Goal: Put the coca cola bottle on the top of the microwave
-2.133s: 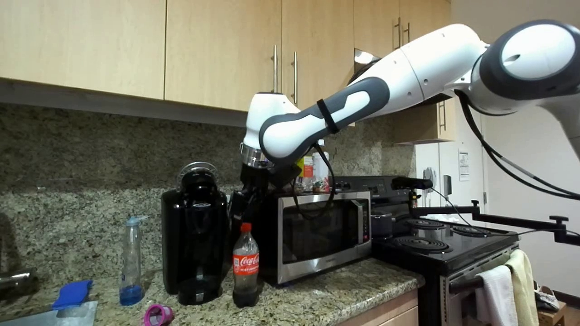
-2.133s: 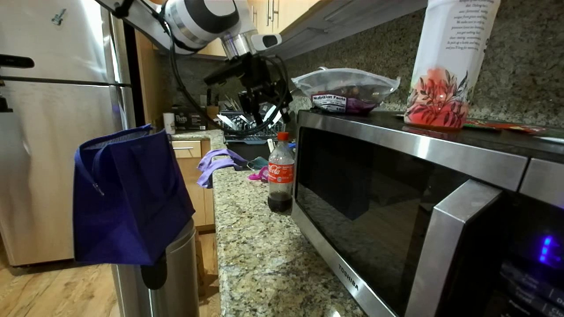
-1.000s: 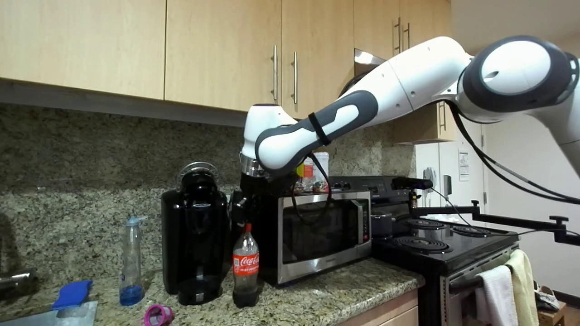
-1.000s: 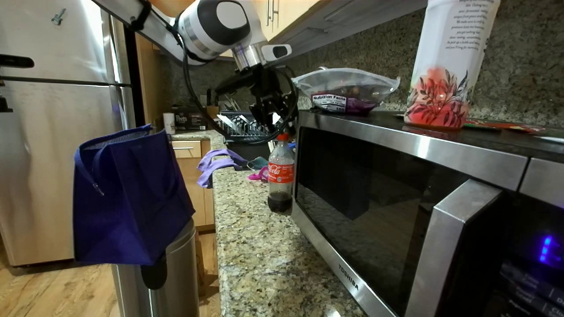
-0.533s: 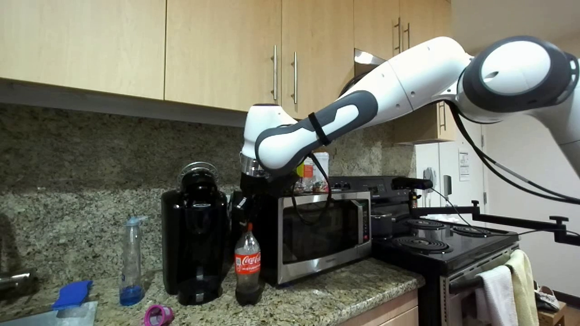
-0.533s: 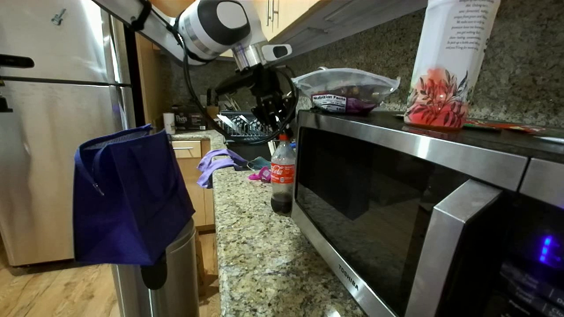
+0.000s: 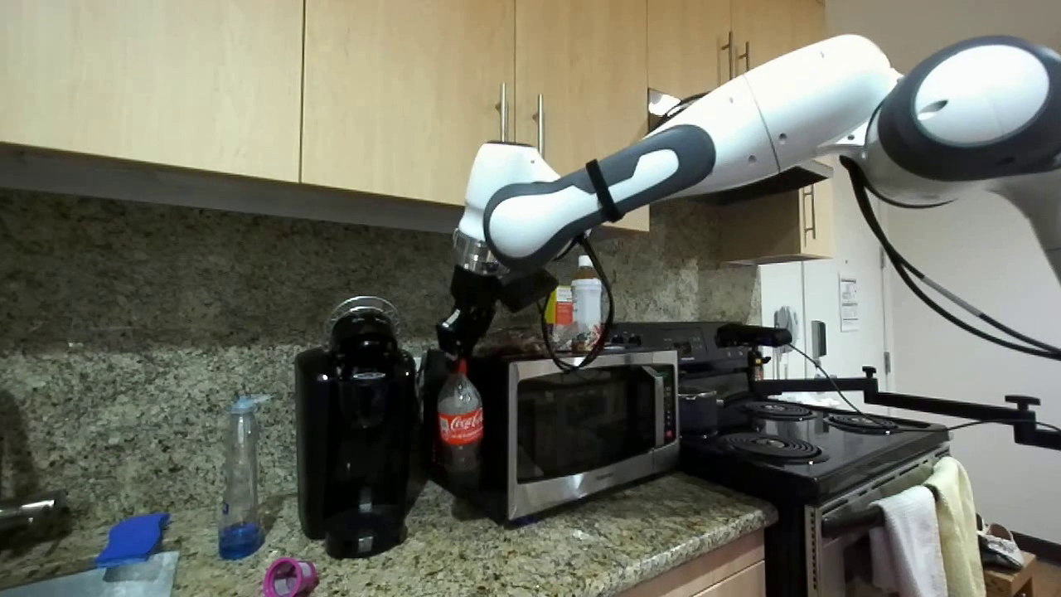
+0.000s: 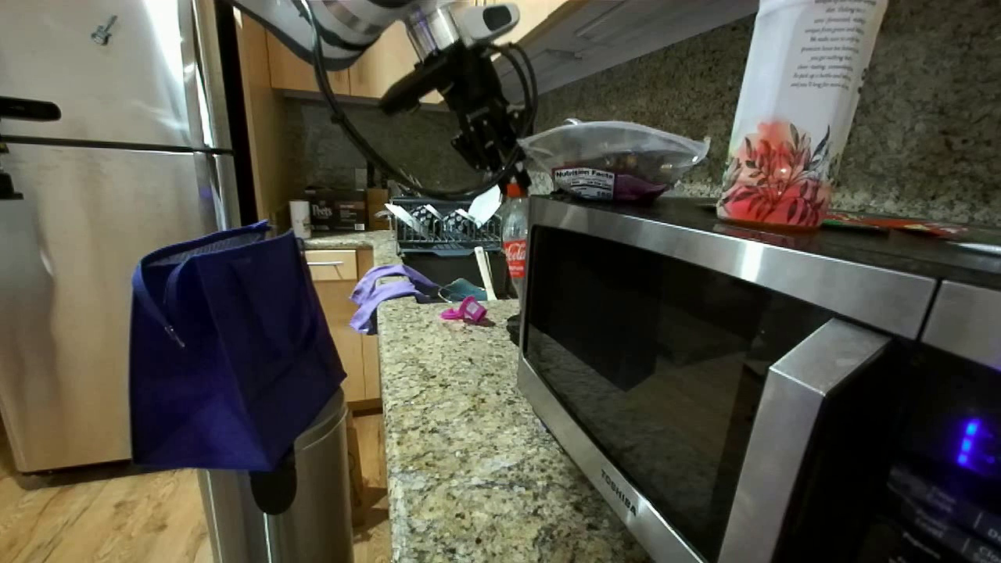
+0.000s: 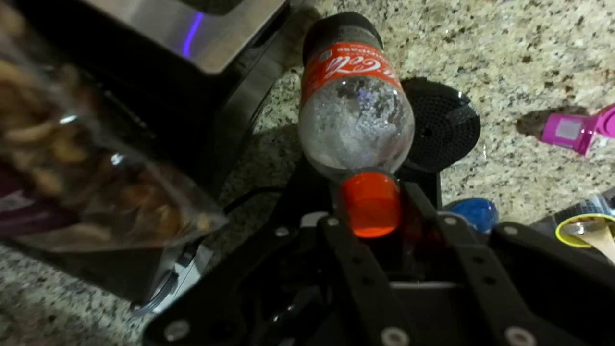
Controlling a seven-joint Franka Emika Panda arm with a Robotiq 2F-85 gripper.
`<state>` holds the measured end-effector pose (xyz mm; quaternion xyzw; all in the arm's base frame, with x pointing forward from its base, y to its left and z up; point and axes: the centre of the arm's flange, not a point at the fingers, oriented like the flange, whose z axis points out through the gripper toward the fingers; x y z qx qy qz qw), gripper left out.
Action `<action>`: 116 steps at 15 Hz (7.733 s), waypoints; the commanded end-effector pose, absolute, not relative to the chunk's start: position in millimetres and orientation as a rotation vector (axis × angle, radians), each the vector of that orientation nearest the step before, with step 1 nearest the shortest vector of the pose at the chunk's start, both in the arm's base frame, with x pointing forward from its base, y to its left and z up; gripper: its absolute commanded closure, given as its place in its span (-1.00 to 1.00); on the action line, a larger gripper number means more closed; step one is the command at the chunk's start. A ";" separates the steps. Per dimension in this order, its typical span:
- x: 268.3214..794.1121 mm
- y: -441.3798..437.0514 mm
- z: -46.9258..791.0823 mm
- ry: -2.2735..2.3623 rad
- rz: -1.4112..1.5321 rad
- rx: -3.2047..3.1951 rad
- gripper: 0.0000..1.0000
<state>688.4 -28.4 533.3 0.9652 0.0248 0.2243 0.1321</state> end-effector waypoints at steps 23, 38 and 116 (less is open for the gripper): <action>522.7 -120.9 762.7 -0.444 1.170 2.615 0.70; 474.7 -198.2 811.3 -0.823 1.128 2.429 0.70; 417.1 -255.7 815.0 -0.685 0.789 2.445 -1.00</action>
